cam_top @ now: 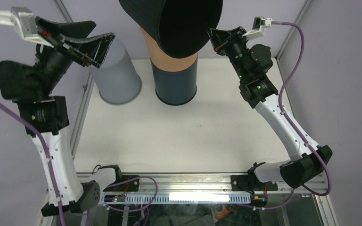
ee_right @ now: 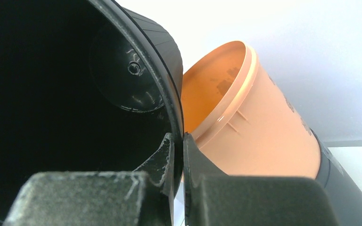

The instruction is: Turn the large container upside down

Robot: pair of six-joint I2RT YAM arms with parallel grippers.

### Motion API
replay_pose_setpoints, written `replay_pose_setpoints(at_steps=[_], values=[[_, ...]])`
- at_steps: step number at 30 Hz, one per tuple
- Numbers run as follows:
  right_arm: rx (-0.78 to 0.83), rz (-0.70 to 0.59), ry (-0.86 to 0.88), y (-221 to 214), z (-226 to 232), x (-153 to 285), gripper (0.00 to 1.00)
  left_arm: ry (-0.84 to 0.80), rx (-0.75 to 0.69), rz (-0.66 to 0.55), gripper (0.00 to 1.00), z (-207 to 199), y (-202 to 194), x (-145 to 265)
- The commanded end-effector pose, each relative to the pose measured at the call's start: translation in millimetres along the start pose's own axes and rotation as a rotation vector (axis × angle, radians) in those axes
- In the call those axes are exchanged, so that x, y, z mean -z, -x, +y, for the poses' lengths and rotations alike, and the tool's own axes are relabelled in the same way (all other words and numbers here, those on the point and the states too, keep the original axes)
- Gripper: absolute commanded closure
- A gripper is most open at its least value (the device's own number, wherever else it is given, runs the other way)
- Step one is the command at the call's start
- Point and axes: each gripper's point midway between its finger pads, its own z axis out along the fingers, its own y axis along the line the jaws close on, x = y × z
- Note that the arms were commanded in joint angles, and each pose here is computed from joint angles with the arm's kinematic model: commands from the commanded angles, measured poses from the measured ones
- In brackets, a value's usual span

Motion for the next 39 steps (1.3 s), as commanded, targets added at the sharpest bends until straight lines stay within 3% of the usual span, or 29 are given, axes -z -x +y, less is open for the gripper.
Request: replay_pose_setpoints(at_steps=[1, 9, 17, 22, 28, 35, 39], values=[[0.043, -0.037, 0.027, 11, 22, -2, 1.00, 0.023, 0.035, -0.027, 0.01, 10, 9, -16], [0.093, -0.062, 0.014, 10, 34, -3, 1.00, -0.020, 0.074, 0.026, 0.01, -17, -23, -63], [0.110, -0.056, -0.009, 8, 33, 0, 1.00, 0.000, 0.052, -0.009, 0.01, -24, -8, -54], [0.139, -0.074, -0.028, 5, 38, 2, 1.00, 0.073, 0.083, -0.003, 0.01, -17, -20, -57], [0.151, -0.092, -0.083, -3, 41, 0, 1.00, 0.093, 0.057, 0.016, 0.01, -43, -36, -65], [0.172, -0.121, -0.097, -3, 44, 4, 1.00, 0.271, -0.043, 0.066, 0.01, -45, -54, -69], [0.170, -0.118, -0.088, -9, 52, 7, 1.00, 0.360, -0.092, 0.088, 0.07, -39, -63, -68]])
